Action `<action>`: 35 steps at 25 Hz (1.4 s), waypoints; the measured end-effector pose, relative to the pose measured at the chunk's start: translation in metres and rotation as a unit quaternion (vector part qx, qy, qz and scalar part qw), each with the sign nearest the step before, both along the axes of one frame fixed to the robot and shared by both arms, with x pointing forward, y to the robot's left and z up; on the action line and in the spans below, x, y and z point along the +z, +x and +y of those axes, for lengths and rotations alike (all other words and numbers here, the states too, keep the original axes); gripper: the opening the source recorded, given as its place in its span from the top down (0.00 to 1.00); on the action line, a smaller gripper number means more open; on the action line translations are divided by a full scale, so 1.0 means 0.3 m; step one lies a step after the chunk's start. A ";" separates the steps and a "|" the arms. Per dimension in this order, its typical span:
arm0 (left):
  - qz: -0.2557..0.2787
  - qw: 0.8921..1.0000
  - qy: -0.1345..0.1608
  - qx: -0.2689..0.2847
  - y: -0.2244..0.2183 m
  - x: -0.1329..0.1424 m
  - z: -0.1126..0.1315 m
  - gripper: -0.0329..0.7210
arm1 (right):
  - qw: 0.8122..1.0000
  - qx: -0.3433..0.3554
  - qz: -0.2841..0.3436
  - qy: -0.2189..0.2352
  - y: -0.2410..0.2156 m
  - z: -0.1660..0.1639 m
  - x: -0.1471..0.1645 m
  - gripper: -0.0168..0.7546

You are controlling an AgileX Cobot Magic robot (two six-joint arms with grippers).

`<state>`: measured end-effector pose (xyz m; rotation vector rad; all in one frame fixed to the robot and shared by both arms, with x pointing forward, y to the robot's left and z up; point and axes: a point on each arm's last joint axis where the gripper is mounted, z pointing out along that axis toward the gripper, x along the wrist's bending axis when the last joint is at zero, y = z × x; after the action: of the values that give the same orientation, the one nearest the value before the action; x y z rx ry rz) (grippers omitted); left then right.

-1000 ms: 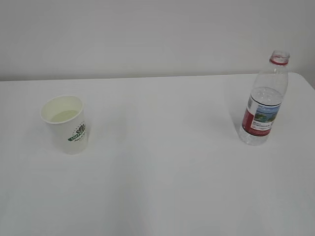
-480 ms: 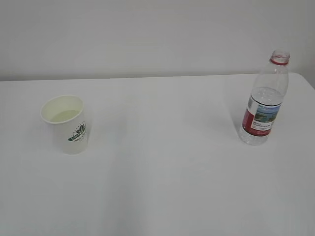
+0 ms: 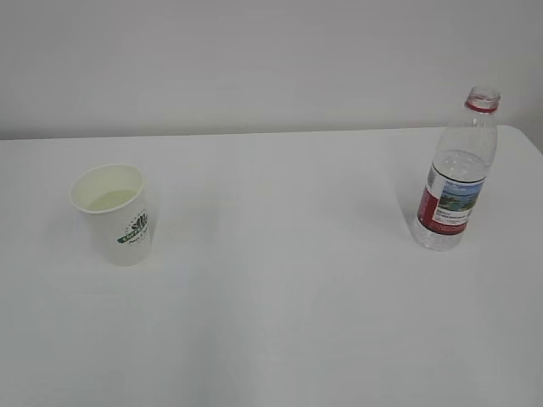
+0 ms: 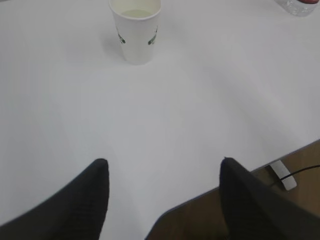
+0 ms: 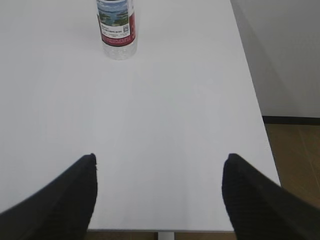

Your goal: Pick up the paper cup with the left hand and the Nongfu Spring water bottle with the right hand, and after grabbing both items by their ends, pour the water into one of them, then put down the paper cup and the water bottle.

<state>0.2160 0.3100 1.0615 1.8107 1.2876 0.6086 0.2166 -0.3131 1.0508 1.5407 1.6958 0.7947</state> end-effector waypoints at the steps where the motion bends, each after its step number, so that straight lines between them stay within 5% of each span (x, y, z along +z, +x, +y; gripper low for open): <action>1: 0.005 1.000 0.002 0.000 0.004 -0.009 -0.002 0.30 | 1.000 0.000 0.001 0.000 0.004 0.001 -0.005 0.21; 35: -0.046 0.999 -0.007 0.008 0.050 -0.017 -0.012 0.34 | 0.999 0.001 -0.034 -0.010 0.038 0.001 -0.014 0.21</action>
<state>0.2309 0.3062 1.0565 1.7408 1.2432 0.6827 0.2281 -0.3129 1.0465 1.4828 1.6516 0.8186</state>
